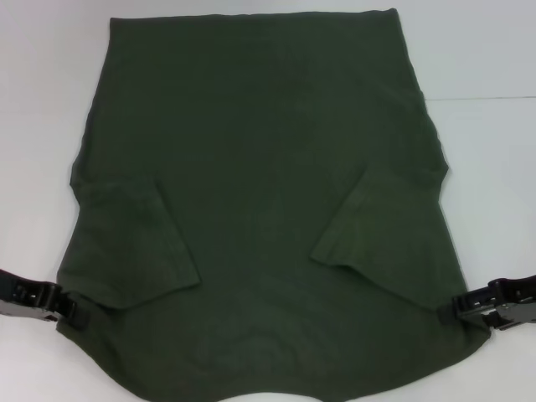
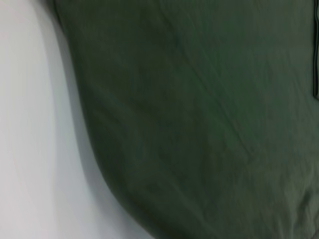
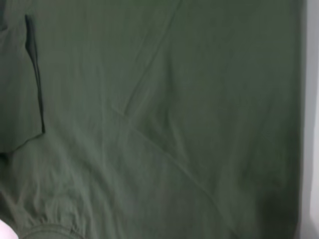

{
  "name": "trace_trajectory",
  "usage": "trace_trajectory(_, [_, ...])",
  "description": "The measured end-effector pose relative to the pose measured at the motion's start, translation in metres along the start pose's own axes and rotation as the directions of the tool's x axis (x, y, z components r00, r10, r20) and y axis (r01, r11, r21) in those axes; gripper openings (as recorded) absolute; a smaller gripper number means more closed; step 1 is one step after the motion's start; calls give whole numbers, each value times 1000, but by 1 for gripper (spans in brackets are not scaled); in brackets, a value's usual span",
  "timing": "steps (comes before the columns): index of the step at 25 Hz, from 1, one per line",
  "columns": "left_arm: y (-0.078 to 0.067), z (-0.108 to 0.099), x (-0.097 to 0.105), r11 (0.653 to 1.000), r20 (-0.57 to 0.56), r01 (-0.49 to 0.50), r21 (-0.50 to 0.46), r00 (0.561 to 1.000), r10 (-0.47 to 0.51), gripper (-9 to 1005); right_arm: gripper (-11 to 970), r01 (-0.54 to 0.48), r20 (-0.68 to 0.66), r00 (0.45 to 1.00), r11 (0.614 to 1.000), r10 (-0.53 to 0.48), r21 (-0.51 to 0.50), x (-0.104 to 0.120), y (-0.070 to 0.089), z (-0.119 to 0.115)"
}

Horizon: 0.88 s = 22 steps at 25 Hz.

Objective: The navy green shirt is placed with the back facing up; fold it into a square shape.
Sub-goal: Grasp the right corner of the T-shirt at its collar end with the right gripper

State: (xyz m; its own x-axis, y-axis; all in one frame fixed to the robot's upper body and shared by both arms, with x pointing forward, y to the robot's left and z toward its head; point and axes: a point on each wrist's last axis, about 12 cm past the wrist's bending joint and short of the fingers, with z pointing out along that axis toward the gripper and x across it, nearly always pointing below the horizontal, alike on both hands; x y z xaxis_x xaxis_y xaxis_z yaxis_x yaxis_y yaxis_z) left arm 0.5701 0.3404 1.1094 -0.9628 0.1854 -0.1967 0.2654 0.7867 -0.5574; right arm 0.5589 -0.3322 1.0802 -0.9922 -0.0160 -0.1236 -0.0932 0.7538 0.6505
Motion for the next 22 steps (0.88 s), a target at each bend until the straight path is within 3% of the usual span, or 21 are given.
trace_trajectory(16, [-1,-1,-3,1000,5,-6,-5,1000,6,39,787,15,2,1000,1000,-15,8,-3,3,6])
trace_trajectory(22, [-2,-1,-4,1000,5,-8,-4,1000,8,40,583,21,8,1000,1000,-22,20,-5,2,4])
